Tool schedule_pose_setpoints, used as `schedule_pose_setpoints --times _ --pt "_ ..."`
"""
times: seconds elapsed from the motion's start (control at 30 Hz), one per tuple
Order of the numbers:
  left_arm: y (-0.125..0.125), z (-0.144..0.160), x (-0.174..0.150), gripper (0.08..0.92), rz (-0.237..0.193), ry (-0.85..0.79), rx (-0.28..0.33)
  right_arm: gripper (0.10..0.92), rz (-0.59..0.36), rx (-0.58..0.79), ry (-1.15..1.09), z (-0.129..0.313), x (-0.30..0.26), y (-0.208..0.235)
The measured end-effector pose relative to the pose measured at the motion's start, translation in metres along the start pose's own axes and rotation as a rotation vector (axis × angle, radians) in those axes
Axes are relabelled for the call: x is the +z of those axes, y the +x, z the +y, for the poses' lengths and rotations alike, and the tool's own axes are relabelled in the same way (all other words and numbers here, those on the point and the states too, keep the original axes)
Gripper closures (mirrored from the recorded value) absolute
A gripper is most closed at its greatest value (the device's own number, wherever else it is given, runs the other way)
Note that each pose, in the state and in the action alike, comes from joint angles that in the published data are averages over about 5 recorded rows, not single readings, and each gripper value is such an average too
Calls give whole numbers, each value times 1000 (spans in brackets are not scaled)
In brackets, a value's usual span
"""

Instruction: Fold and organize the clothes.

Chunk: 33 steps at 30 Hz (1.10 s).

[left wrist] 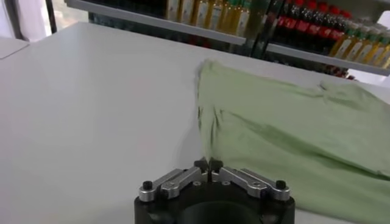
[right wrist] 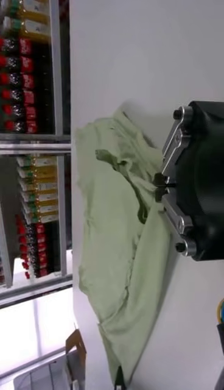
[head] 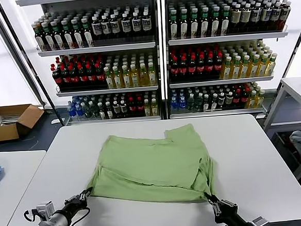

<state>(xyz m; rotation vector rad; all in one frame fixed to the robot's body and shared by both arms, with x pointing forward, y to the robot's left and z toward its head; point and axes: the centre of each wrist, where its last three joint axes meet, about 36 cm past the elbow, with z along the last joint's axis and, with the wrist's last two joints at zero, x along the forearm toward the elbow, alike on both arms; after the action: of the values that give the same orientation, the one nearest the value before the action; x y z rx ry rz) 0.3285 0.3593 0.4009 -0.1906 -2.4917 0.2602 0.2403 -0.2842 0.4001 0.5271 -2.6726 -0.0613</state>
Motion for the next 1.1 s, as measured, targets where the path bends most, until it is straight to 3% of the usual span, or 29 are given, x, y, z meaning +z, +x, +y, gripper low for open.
schedule_pose_setpoints --times 0.43,0.7,0.8,0.93,1.1 --pt "53 -23 10 911 -26 24 -23 912 25 24 -18 9 11 22" --pt "77 -39 27 911 -8 59 -28 909 23 51 -29 9 11 25" --pt "82 -43 31 911 -4 69 -38 867 12 58 -38 9 9 26" --pt "88 -46 31 906 -16 70 -61 752 -17 63 -52 7 6 25" --pt "94 -46 25 806 -40 60 -91 613 -75 56 -65 3 -6 21"
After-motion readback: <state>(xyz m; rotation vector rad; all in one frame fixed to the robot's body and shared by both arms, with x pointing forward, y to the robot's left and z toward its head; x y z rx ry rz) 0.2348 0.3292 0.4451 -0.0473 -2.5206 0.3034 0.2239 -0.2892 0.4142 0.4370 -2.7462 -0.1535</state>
